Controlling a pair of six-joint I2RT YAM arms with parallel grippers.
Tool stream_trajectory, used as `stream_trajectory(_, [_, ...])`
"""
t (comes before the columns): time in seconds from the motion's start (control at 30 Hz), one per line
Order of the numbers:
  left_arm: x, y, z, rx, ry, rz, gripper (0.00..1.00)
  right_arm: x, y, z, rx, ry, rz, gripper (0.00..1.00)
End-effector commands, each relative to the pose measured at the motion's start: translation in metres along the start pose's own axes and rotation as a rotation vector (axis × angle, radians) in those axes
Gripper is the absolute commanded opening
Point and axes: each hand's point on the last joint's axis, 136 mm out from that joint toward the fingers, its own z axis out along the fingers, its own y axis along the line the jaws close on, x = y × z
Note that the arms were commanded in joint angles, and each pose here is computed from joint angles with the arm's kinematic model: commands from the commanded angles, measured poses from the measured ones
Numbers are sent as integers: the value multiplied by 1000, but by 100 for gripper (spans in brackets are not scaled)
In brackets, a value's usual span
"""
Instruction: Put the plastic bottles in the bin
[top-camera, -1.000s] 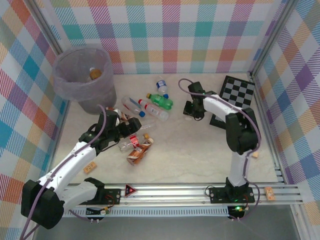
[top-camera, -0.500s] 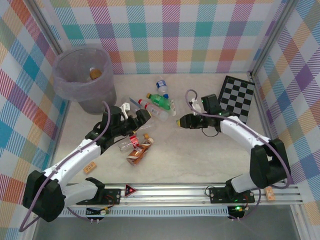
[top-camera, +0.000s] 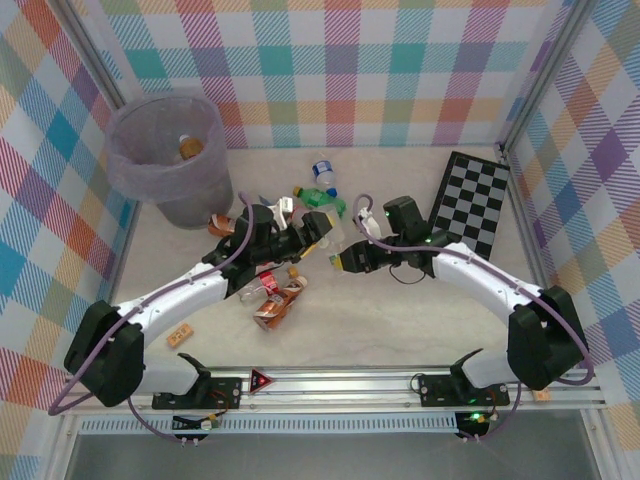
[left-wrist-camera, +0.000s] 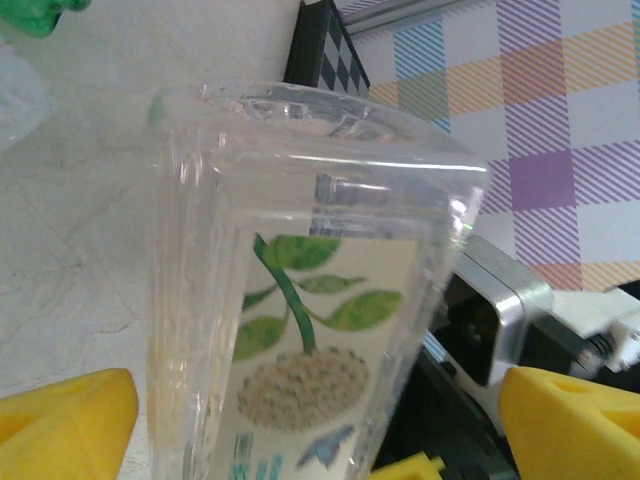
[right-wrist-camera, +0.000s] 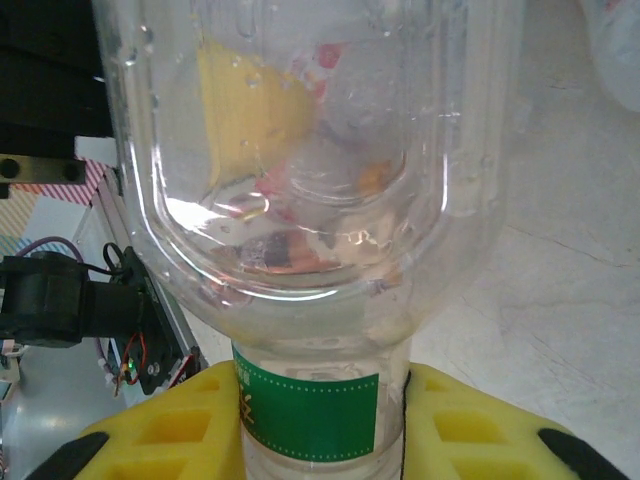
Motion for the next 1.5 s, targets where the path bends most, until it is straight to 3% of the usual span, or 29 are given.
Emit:
stream_trajectory(0.0, [-2, -18, 5, 35, -6, 29, 86, -8, 14, -2, -51, -42, -26, 0])
stream_trajectory(0.23, [0, -9, 12, 0, -7, 25, 69, -9, 18, -1, -64, -46, -35, 0])
stream_trajectory(0.33, [-1, -5, 15, -7, -7, 16, 68, -8, 21, 0, -85, -44, -29, 0])
stream_trajectory(0.4, [0, -1, 17, -19, -6, 11, 75, -8, 22, 1, -93, -50, -26, 0])
stream_trajectory(0.47, [0, 0, 19, -22, -4, 8, 75, -8, 21, 2, -90, -54, -22, 0])
stream_trajectory(0.77, [1, 4, 21, -32, -3, 1, 57, -6, 21, 3, -100, -42, -13, 0])
stream_trajectory(0.83, [0, 4, 20, -38, -5, 6, 55, -4, 20, 2, -84, -38, -14, 11])
stream_trajectory(1.0, [-1, 6, 20, -57, -3, 17, 52, -4, 18, -8, -38, -42, -24, 51])
stream_trajectory(1.1, [-1, 6, 20, -71, 1, 29, 52, -5, 16, -21, 1, -55, -27, 67])
stream_trajectory(1.27, [-3, 5, 21, -80, 7, 41, 52, -5, 17, -49, 53, -91, -33, 80])
stream_trajectory(1.47, [-17, 3, 15, -114, 13, 75, 51, 7, 12, -72, 142, -126, -9, 83])
